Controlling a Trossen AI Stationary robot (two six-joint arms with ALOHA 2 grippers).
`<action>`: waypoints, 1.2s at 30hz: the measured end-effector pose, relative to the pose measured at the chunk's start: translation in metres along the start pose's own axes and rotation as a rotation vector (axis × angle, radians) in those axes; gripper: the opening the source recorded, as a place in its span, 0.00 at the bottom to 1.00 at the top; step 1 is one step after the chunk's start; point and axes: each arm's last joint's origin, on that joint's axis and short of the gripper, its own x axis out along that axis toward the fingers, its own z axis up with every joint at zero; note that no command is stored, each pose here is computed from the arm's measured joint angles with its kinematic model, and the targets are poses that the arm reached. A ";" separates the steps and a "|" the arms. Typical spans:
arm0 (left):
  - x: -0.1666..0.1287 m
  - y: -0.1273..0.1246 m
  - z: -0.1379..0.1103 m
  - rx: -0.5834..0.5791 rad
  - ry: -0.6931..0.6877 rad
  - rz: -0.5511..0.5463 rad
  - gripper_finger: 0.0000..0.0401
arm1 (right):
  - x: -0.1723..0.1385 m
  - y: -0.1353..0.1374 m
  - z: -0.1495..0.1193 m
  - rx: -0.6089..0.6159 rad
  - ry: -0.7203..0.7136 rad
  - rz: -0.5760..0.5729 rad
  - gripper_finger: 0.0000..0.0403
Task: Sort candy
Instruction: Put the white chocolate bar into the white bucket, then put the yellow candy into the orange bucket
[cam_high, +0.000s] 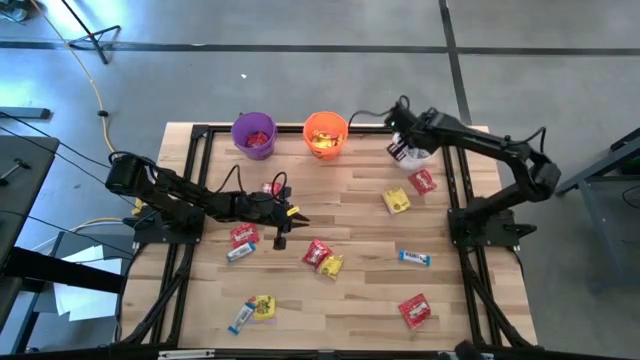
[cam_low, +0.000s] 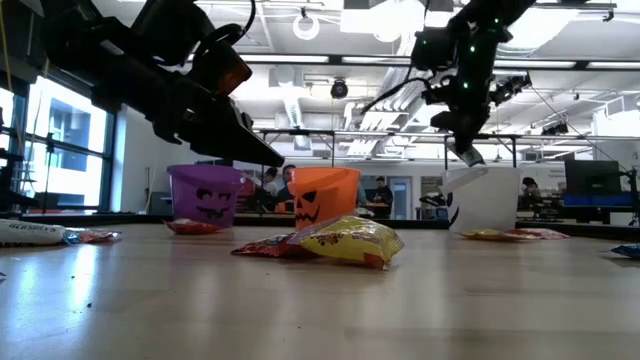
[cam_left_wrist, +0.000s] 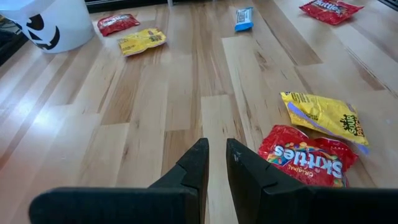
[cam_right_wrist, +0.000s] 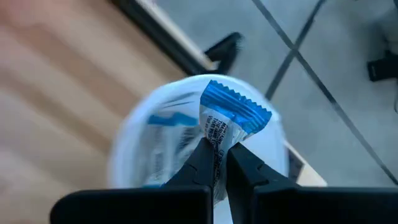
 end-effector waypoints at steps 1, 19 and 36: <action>0.000 0.000 0.000 0.000 0.000 0.000 0.10 | 0.004 -0.006 0.001 0.011 0.005 -0.010 0.01; 0.000 0.000 0.000 0.001 0.002 -0.001 0.10 | 0.044 -0.020 0.003 0.041 0.135 0.037 0.29; -0.017 -0.007 0.008 0.060 0.115 -0.020 0.10 | -0.038 0.016 -0.036 0.059 -0.316 0.154 0.08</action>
